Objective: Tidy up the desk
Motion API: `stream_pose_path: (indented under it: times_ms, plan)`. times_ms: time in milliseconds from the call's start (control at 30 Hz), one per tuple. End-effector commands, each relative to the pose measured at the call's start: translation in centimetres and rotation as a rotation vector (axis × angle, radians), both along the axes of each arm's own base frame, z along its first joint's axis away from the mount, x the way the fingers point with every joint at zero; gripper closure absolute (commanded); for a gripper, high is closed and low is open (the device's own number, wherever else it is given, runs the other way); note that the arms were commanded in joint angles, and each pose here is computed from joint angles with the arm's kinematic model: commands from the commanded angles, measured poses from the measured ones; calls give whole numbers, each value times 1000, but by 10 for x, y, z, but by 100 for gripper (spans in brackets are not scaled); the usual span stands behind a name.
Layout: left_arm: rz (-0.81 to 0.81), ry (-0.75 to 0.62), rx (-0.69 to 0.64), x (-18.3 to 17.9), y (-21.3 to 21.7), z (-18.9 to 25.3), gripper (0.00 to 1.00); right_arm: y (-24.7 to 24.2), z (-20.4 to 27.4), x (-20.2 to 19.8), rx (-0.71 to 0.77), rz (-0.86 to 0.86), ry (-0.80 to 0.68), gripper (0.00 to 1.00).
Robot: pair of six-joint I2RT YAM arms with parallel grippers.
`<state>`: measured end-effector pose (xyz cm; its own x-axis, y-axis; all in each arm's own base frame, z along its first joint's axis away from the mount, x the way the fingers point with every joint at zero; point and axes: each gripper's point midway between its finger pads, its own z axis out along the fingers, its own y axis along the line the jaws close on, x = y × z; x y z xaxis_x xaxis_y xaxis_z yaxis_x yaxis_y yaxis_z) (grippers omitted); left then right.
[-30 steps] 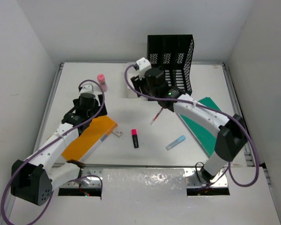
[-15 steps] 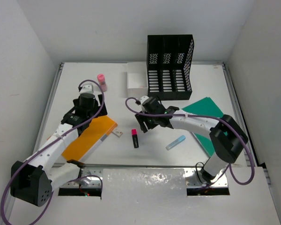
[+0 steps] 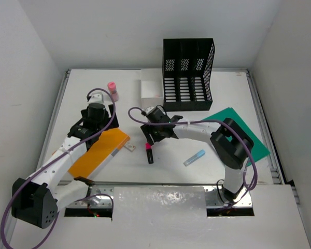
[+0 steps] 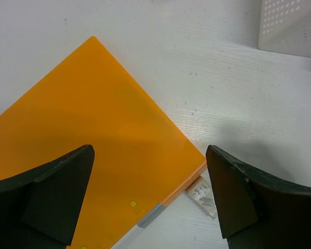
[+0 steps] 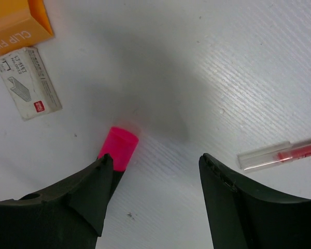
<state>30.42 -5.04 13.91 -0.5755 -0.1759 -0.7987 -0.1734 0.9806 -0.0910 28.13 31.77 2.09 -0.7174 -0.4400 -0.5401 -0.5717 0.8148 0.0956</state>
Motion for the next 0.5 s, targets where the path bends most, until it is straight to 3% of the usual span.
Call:
stream_pose_path:
  times_ms: [0,200,467]
  plan:
    - [-12,-24,-12,3,-6,4,14,27,15,-1,74,3,-8,35]
    - [-3,-23,-3,3,-5,3,14,42,13,-20,78,9,30,36]
    - [213,-54,82,-2,33,15,14,33,-14,-42,-20,-47,72,40]
